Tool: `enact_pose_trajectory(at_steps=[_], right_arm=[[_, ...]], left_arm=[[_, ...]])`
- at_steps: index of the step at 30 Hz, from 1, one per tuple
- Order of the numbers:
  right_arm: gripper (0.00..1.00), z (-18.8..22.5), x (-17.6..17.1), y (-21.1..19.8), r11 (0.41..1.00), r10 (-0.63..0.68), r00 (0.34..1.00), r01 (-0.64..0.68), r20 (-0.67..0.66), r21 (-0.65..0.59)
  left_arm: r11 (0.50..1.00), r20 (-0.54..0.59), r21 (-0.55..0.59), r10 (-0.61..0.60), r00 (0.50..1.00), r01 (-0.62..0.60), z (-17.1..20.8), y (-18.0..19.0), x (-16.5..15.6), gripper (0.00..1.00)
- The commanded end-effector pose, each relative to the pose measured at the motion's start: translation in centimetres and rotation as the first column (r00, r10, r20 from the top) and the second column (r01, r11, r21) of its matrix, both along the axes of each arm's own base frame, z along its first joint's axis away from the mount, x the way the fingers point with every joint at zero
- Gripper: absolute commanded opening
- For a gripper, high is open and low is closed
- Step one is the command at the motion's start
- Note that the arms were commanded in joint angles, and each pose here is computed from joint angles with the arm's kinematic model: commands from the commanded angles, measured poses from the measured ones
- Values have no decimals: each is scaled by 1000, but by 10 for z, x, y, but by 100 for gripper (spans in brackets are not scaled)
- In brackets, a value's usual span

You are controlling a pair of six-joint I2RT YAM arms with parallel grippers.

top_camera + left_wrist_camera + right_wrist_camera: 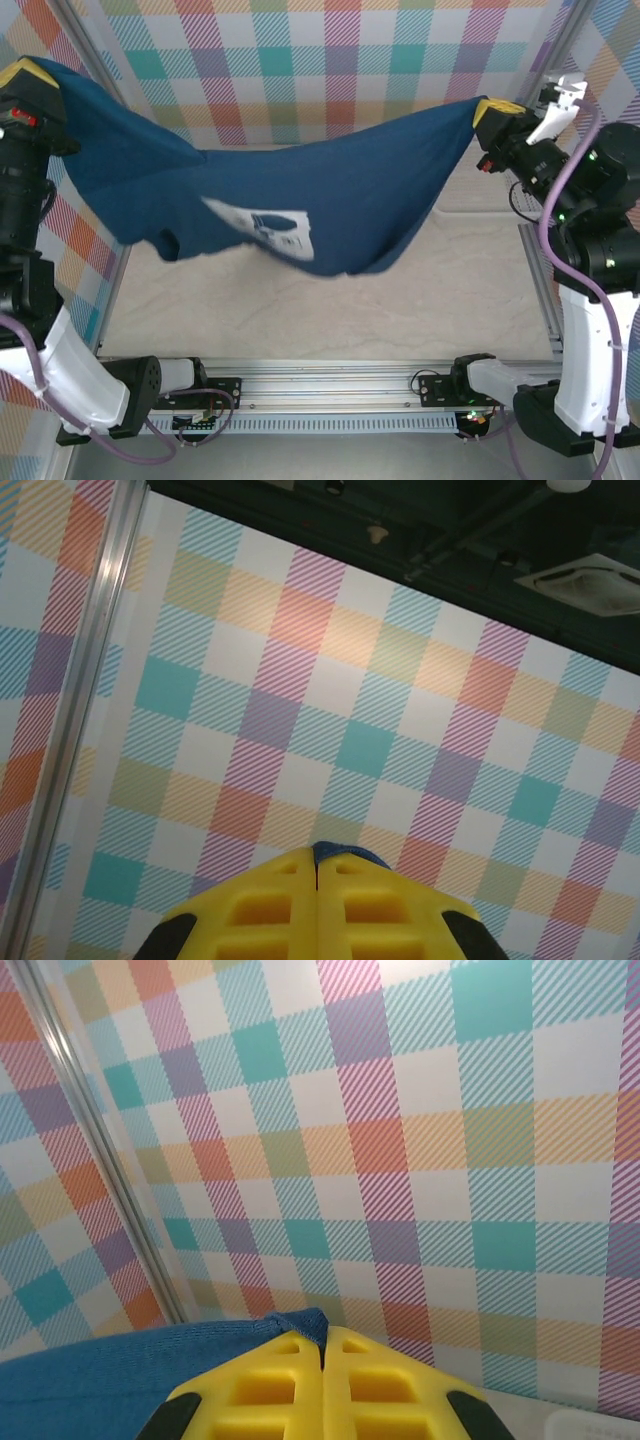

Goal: Fold the inside-out t-shirt

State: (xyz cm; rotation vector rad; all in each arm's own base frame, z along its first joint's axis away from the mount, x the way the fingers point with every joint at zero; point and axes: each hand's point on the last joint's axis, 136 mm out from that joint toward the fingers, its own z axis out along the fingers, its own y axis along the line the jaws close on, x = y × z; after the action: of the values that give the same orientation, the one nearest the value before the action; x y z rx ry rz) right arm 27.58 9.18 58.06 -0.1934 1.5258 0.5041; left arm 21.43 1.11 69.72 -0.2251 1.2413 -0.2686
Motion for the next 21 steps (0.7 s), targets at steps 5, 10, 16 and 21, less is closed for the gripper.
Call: enact_pose_trajectory(at_steps=[5, 10, 16, 21], right_arm=[[0, -54, 114, 3, 995, -90, 988, 86, -125, -42], [0, -108, 203, 14, 992, -116, 968, 102, -220, -76], [14, -213, 309, 37, 990, -116, 916, 76, -385, -119], [39, -289, 356, 66, 982, -111, 852, 15, -511, -188]], left_arm=[[999, -246, -22, 21, 969, -27, -75, 29, 158, 0], [999, -406, -50, -4, 914, -18, -153, 40, 261, 0], [997, -589, -70, -60, 806, 23, -275, 25, 369, 6], [991, -698, -128, -70, 713, -27, -365, 28, 420, 36]])
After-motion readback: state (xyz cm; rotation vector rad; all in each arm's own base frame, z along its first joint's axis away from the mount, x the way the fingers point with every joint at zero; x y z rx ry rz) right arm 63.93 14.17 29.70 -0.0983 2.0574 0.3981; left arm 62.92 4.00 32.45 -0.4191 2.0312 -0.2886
